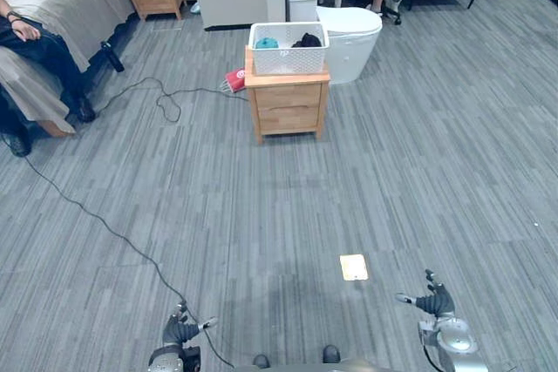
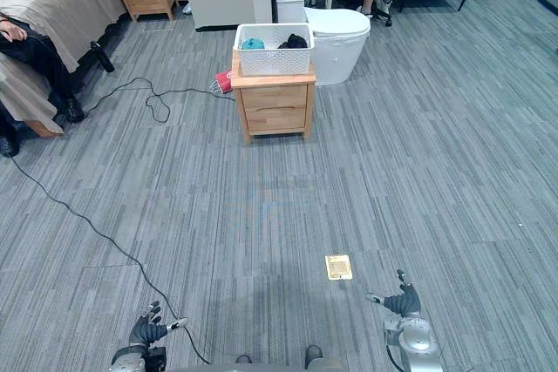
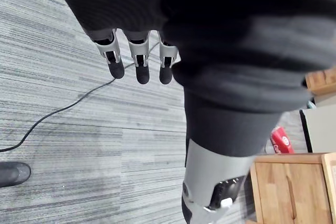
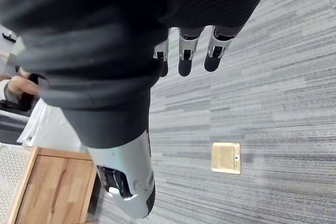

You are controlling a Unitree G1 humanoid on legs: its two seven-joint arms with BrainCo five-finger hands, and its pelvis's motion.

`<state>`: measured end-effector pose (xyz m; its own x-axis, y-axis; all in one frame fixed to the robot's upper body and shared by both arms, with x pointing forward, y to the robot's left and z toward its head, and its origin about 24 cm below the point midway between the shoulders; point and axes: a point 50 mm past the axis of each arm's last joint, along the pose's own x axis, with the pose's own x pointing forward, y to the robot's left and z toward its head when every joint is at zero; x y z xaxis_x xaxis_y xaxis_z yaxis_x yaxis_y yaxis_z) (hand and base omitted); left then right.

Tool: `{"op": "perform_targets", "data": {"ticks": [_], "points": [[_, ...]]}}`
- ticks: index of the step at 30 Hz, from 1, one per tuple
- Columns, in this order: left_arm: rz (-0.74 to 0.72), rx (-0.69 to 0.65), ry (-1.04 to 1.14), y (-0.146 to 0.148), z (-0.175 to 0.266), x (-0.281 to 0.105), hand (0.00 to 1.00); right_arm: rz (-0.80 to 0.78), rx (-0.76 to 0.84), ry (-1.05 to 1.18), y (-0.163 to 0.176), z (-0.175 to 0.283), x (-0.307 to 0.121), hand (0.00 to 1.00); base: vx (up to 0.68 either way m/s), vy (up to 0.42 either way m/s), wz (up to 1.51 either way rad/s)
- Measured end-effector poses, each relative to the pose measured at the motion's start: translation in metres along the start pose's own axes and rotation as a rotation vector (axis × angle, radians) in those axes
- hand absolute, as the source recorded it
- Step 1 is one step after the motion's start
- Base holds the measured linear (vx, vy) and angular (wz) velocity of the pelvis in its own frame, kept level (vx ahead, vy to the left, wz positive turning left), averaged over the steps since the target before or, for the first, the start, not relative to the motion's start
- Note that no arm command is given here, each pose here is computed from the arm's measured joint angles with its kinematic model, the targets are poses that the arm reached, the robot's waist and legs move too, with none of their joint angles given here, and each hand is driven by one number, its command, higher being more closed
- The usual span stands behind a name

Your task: Pick up the laundry basket with both hands and put the clothes into the washing machine.

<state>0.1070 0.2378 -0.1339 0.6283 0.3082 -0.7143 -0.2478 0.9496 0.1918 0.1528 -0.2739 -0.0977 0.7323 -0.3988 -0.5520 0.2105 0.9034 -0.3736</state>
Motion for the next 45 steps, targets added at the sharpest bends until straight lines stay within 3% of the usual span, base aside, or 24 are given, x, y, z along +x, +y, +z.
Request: {"op": "perform_targets", "data": {"ticks": [10, 18, 24, 31, 39, 45], "points": [[0.019, -0.032, 0.0, 0.002, 0.001, 0.0, 0.0, -0.011, 0.107, 0.067, 0.012, -0.004, 0.003, 0.0, -0.04, 0.001, -0.09], [0.03, -0.055, -0.109, 0.006, 0.029, 0.005, 0.0, -0.009, 0.156, 0.076, 0.021, -0.001, 0.005, 0.0, 0.14, 0.075, -0.1], [0.022, -0.062, -0.195, 0.001, 0.062, 0.017, 0.0, -0.025, 0.149, 0.066, 0.014, 0.002, 0.006, 0.0, 0.49, -0.047, 0.54], [-0.03, -0.083, -0.139, -0.019, 0.044, 0.011, 0.0, 0.016, 0.122, 0.007, 0.023, 0.016, 0.009, 0.0, 0.69, -0.214, 0.06], [-0.041, -0.095, -0.182, -0.023, 0.054, 0.01, 0.0, 0.02, 0.174, -0.041, 0.03, 0.032, 0.011, 0.0, 0.62, -0.041, -0.11], [-0.04, -0.093, -0.117, -0.024, 0.034, 0.005, 0.0, 0.008, 0.178, 0.064, 0.036, 0.005, 0.004, 0.0, 0.75, 0.254, -0.3]]}}
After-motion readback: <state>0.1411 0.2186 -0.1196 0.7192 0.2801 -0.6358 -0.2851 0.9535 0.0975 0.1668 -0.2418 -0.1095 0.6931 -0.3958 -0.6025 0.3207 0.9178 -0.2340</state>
